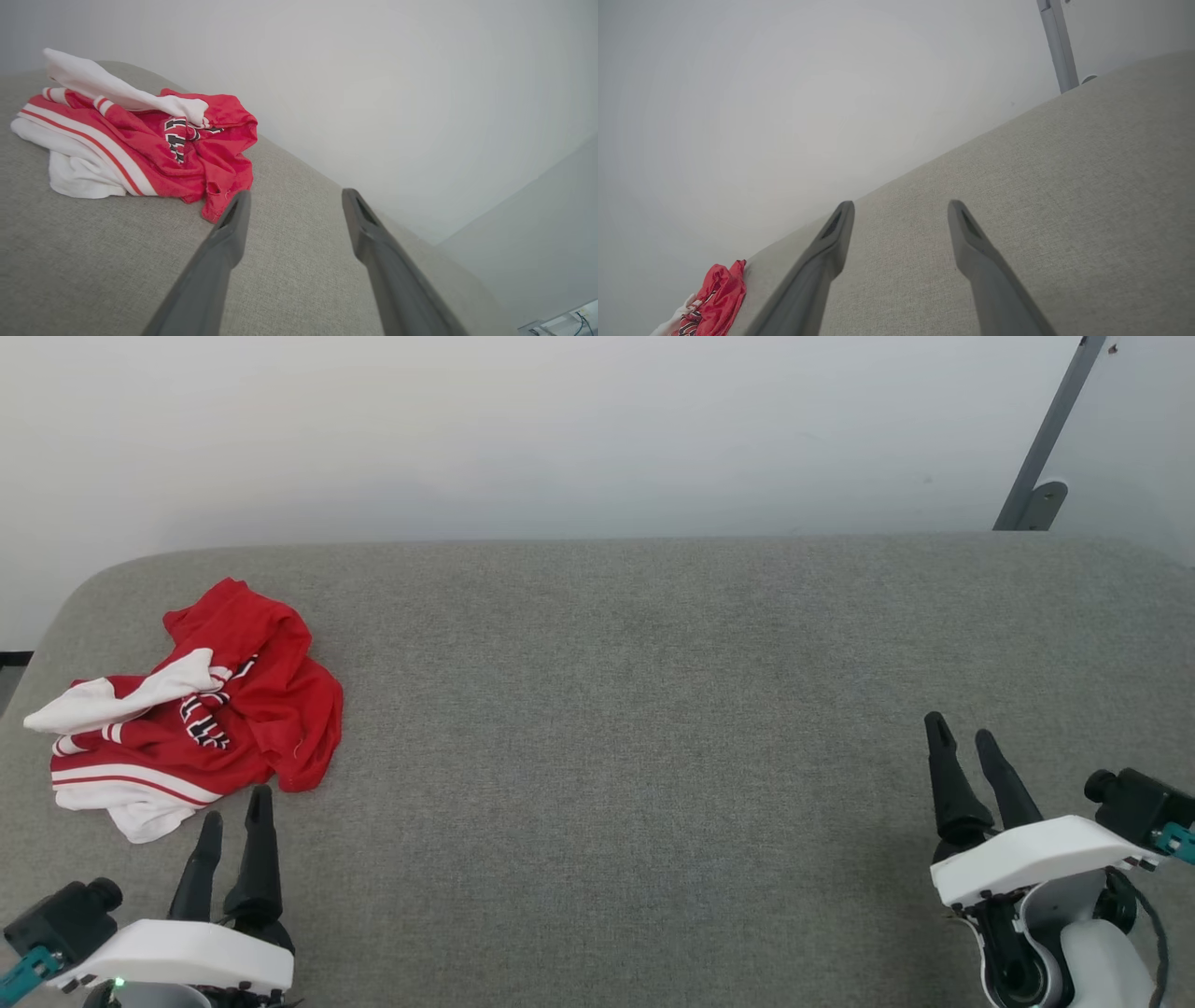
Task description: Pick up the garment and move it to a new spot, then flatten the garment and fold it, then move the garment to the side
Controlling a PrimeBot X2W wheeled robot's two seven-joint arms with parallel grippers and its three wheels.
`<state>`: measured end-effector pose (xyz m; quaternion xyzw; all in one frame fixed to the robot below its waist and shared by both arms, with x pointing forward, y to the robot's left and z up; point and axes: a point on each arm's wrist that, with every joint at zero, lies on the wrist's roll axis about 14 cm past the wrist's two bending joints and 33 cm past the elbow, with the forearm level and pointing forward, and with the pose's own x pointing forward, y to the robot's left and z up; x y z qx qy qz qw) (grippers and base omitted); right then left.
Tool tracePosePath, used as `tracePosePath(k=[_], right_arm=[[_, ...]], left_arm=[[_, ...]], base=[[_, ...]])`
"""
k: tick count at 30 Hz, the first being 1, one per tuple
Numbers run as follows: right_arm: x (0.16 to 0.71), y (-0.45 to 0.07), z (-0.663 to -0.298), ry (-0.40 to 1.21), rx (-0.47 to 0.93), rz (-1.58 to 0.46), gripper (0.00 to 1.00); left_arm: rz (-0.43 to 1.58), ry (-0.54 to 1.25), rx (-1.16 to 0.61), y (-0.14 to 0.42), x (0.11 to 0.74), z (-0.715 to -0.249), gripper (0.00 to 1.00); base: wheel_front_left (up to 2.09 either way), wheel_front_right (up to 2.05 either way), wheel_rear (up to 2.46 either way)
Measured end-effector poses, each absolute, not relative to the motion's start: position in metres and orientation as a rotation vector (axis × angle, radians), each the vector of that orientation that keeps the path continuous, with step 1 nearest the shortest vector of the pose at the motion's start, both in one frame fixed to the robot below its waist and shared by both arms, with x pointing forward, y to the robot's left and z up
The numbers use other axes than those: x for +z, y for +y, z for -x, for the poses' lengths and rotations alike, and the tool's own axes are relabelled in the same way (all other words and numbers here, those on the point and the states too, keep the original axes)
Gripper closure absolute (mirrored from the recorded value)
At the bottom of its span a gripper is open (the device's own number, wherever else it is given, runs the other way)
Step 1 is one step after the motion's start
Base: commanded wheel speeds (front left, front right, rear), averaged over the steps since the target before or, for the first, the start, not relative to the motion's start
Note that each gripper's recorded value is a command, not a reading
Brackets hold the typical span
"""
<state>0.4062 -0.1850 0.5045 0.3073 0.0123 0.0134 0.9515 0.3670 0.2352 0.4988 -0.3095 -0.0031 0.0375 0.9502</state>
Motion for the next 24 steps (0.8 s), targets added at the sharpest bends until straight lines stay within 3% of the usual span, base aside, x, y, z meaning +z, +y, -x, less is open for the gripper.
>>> tracePosePath(k=[24], right_arm=[[0.4989,-0.1901,-0.4147,0.023,0.022,-0.311,0.00]], left_arm=[[0.369,0.006,0.040,0.2368,0.4942,-0.3663,0.00]], base=[[0.00,0.00,0.00]])
